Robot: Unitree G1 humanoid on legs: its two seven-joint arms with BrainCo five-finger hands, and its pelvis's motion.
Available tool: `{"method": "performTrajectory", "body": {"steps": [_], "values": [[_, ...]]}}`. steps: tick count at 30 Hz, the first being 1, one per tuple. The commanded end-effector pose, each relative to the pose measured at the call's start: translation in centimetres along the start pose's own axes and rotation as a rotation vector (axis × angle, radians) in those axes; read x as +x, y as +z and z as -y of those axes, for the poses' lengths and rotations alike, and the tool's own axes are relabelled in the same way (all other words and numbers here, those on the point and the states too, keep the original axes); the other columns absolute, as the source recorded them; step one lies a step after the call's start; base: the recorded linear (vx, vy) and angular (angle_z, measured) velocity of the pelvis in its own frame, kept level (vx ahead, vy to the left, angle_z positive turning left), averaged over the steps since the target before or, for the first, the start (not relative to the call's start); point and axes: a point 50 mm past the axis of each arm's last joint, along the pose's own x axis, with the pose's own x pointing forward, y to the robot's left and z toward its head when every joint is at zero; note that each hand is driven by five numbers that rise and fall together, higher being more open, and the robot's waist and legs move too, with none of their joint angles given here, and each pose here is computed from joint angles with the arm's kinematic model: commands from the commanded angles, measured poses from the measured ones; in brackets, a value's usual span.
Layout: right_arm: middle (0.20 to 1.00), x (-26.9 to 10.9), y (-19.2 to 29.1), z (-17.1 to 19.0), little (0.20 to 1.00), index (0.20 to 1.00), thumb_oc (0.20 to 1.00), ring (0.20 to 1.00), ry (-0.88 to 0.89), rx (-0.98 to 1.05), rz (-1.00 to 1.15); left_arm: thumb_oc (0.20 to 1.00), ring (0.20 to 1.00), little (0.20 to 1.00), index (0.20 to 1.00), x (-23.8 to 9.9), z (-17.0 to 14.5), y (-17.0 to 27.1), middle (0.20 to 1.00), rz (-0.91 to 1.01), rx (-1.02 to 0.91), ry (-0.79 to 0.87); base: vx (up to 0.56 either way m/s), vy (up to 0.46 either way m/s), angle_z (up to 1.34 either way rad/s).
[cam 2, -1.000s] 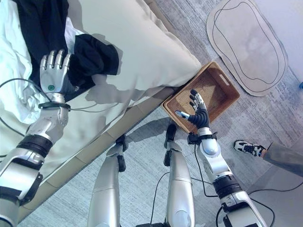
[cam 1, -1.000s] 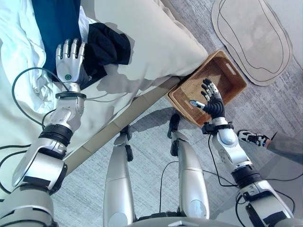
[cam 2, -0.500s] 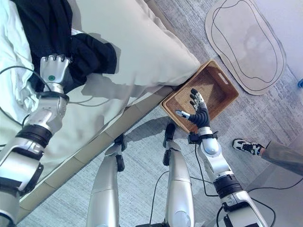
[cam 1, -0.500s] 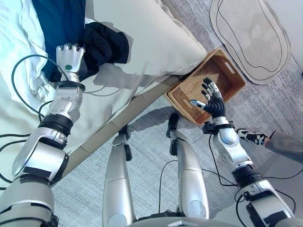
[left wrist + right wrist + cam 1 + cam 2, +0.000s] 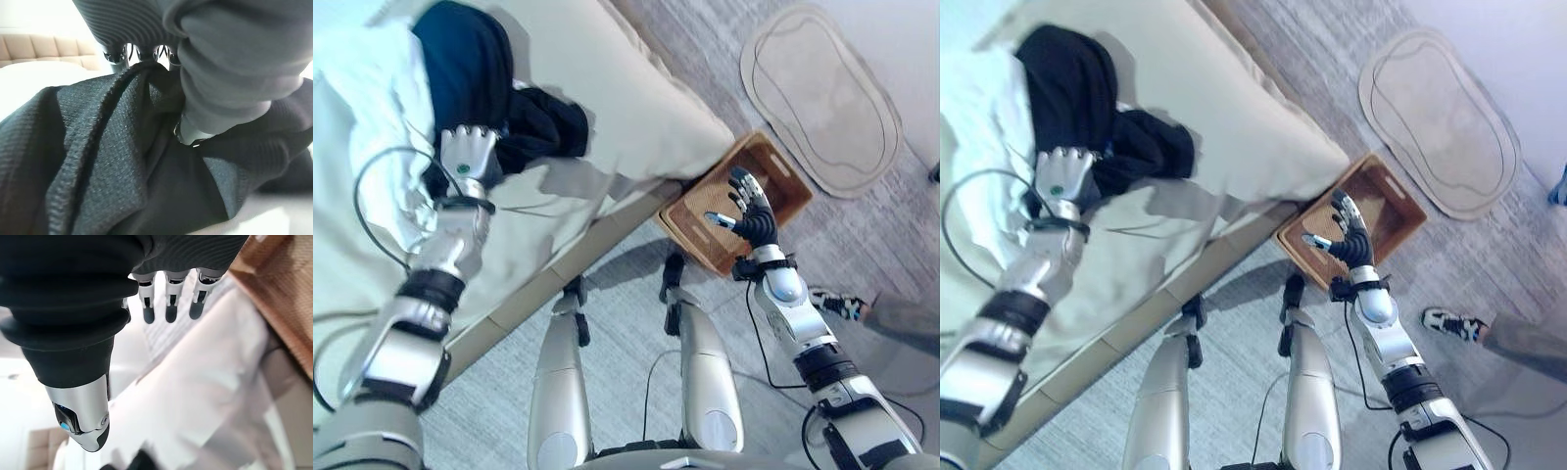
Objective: Pick up clothes into the bucket
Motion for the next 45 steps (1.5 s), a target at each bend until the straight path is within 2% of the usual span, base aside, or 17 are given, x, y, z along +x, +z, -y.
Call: {"method": "performTrajectory", "body": {"steps": [1,8,13,17,23,25,26,29,35,40,45], "values": [[1.000,-0.8,-0.4,1.1,1.000,1.000,1.000,1.000,-0.050,-0.030,-0.004,0.200,0.200,0.200,0.200,-1.9,1.2,1.9,0.200,0.007,-0.320,-0.018,0.07,-0.048,0.11],[1.000,-0.6,-1.0,0.8,1.000,1.000,1.000,1.000,-0.026,-0.102,-0.041,0.200,0.200,0.200,0.200,-3.1,0.0,3.8,0.200,0.078,-0.573,0.016,0.08,-0.046,0.13],[1.000,-0.5,-1.6,0.4,1.000,1.000,1.000,1.000,0.062,-0.309,-0.064,0.200,0.200,0.200,0.200,-3.4,-2.0,5.0,0.200,0.169,-0.727,0.053,0.08,-0.043,0.19],[1.000,-0.3,-1.5,0.1,1.000,1.000,1.000,1.000,0.107,-0.386,-0.060,0.200,0.200,0.200,0.200,-3.2,-3.0,5.3,0.200,0.200,-0.782,0.069,0.05,-0.027,0.25],[1.000,1.1,0.2,-3.4,1.000,1.000,1.000,1.000,0.337,-0.564,0.038,0.200,0.200,0.200,0.200,-3.1,-6.0,7.5,0.200,0.370,-0.984,0.049,0.07,-0.023,0.09],[1.000,1.1,0.2,-3.5,1.000,1.000,1.000,1.000,0.338,-0.564,0.038,0.200,0.200,0.200,0.200,-3.1,-6.0,7.4,0.200,0.369,-0.985,0.049,0.05,-0.014,-0.03],[1.000,1.6,1.0,-5.0,1.000,1.000,1.000,1.000,0.394,-0.568,0.081,0.200,0.200,0.200,0.200,-3.3,-6.9,8.4,0.200,0.428,-1.080,0.035,0.07,-0.017,-0.02],[1.000,1.6,1.7,-7.0,1.000,1.000,1.000,1.000,0.462,-0.547,0.125,0.200,0.200,0.200,0.200,-3.8,-7.7,9.8,0.200,0.507,-1.210,-0.011,0.09,-0.017,-0.07],[1.000,1.4,2.8,-9.1,1.000,1.000,1.000,1.000,0.540,-0.508,0.178,0.200,0.200,0.200,0.200,-4.3,-8.2,11.1,0.200,0.573,-1.272,-0.057,0.06,-0.009,-0.03],[1.000,0.6,3.5,-11.5,1.000,1.000,1.000,1.000,0.674,-0.373,0.180,0.200,0.200,0.200,0.200,-4.9,-8.2,12.6,0.200,0.635,-1.341,-0.138,0.03,-0.010,-0.01],[1.000,0.3,3.6,-12.6,1.000,1.000,1.000,1.000,0.707,-0.294,0.163,0.200,0.200,0.200,0.200,-5.4,-7.9,13.9,0.200,0.664,-1.427,-0.221,0.03,-0.014,-0.01]]}}
